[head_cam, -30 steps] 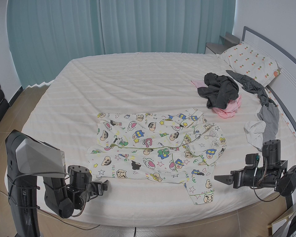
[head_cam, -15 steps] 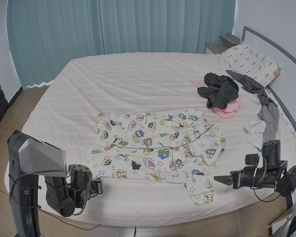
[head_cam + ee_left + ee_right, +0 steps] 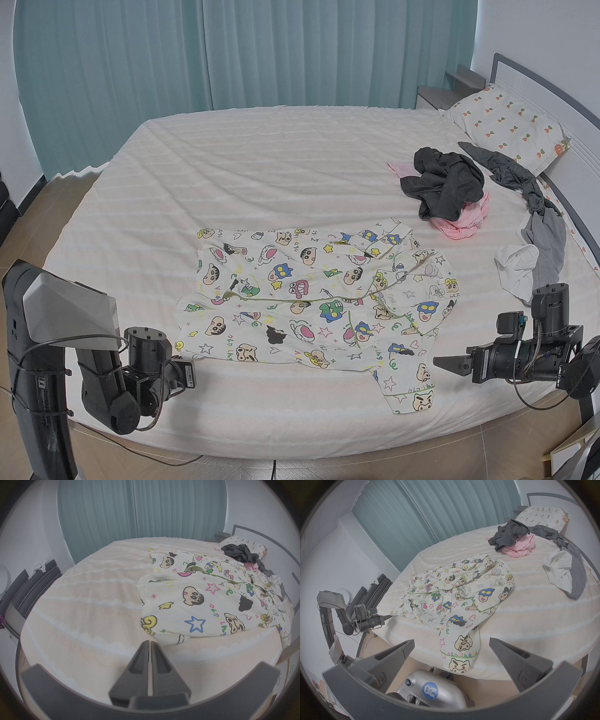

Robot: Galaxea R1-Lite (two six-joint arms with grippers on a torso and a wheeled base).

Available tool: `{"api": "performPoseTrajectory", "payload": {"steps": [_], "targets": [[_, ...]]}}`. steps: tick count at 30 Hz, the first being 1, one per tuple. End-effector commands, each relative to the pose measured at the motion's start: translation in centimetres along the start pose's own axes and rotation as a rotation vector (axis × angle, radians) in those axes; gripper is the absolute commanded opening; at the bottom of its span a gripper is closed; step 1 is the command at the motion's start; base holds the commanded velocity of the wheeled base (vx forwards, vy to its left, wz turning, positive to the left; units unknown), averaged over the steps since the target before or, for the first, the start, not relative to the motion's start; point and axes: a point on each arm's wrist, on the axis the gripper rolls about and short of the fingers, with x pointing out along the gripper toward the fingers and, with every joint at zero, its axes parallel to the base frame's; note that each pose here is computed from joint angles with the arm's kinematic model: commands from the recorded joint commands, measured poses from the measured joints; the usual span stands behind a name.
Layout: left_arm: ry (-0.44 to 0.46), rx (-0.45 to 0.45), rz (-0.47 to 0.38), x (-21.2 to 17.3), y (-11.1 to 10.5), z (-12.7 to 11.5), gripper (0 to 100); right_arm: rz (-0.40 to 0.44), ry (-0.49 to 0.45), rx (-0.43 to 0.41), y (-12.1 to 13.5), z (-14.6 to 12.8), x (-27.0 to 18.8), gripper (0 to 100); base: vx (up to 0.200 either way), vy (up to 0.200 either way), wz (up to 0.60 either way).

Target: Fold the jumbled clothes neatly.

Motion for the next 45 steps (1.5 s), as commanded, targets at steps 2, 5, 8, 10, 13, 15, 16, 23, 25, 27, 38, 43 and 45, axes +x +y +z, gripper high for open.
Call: {"api": "performPoseTrajectory", "payload": {"steps": [2,5,8,10,13,15,16,23,25,27,38,43,45], "targets": [[-0.023,-0.002,-0.018,-1.5,1.1,1.4,0,0.001,-0.002,-0.001,0.0,0.0,-0.1,100,0.0,0.0,0.0],[0.017,-0.001,-0.025,-1.9,1.9,1.6,0,0.001,-0.002,-0.001,0.0,0.0,-0.1,100,0.0,0.0,0.0],[0.025,-0.009,-0.066,-2.0,1.9,1.6,0,0.0,-0.004,0.0,0.0,0.1,-0.1,100,0.0,0.0,0.0],[0.038,-0.007,-0.083,-2.0,1.8,1.3,0,0.001,-0.005,-0.001,0.0,0.1,-0.1,100,0.0,0.0,0.0],[0.049,-0.002,-0.09,-1.7,1.7,1.0,0,0.0,-0.004,0.0,0.0,0.1,-0.1,100,0.0,0.0,0.0],[0.055,0.003,-0.094,-1.5,1.5,0.9,100,0.001,-0.005,-0.001,0.0,0.1,-0.1,100,0.0,0.0,0.0],[0.058,0.008,-0.102,-1.4,1.3,0.8,100,0.0,-0.004,0.0,0.0,0.1,-0.1,100,0.0,0.0,0.0],[0.043,0.02,-0.126,-0.6,0.1,0.9,100,0.0,-0.004,0.0,0.0,0.1,-0.1,100,0.0,0.0,0.0],[0.04,0.025,-0.13,-0.3,-0.2,0.9,100,0.001,-0.005,-0.001,0.0,0.1,-0.1,100,0.0,0.0,0.0],[0.043,0.031,-0.135,0.0,-0.4,0.7,100,0.0,-0.004,0.0,0.0,0.1,-0.1,100,0.0,0.0,0.0],[0.047,0.067,-0.135,0.8,-1.0,0.4,0,0.001,-0.005,-0.001,0.0,0.1,-0.1,100,0.0,0.0,0.0],[0.045,0.111,-0.12,0.9,-0.5,0.4,0,0.002,-0.005,-0.002,0.1,0.0,-0.1,100,0.0,0.0,0.0],[0.036,0.116,-0.11,0.9,-0.5,0.6,0,0.001,-0.002,-0.002,0.0,0.0,-0.1,100,0.0,0.0,0.0]]}}
